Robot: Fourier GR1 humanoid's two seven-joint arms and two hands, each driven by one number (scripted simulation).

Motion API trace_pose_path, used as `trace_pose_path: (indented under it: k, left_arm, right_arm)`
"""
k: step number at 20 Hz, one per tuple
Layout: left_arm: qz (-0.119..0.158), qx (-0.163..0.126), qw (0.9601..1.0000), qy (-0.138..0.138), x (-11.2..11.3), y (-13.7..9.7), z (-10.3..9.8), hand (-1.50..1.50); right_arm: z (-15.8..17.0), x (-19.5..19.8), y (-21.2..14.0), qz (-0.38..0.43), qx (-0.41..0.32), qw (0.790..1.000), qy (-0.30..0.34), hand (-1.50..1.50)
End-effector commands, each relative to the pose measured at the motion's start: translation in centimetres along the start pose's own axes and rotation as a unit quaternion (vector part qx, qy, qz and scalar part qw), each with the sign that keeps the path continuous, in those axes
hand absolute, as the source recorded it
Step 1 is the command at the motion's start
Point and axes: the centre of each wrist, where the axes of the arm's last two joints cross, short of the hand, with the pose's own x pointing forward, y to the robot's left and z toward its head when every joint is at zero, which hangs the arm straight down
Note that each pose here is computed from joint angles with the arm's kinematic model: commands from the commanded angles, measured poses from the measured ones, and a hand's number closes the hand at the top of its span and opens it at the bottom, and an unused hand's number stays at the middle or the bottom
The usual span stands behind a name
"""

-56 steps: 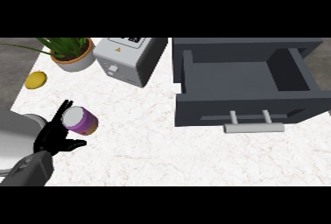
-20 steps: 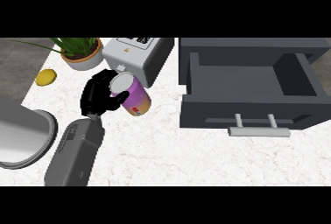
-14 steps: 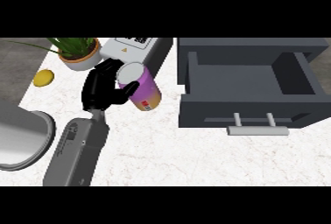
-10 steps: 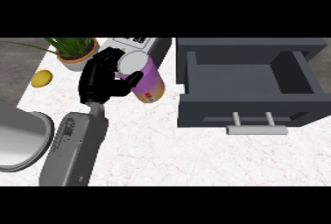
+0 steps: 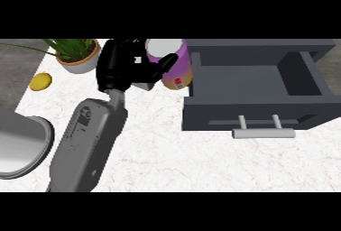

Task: Pick up the can, place it into the drawer and close the drawer

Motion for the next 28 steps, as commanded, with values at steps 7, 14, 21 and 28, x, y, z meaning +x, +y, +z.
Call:
trace_pose_path:
  k: [7,14,21,28]
  left_arm:
    - [-0.022,0.004,0.9998,-0.003,3.0,-7.1,-2.8,1.5]
    - [-0.026,-0.001,0.9997,-0.001,3.2,-9.0,-4.9,1.5]
    - [-0.034,-0.003,0.9994,0.006,3.4,-11.5,-6.3,1.5]
    - [-0.048,0.006,0.9988,0.012,2.3,-12.5,-6.6,1.5]
  right_arm:
    - [-1.4,0.5,1.4,-0.005,0.008,1.0,-0.006,-1.5]
    - [-0.4,0.4,1.2,0.0,0.013,1.0,-0.005,-1.5]
    - [-1.1,0.1,0.9,-0.007,0.014,1.0,-0.011,-1.5]
    - [-1.4,1.0,0.8,0.003,0.015,1.0,-0.009,-1.5]
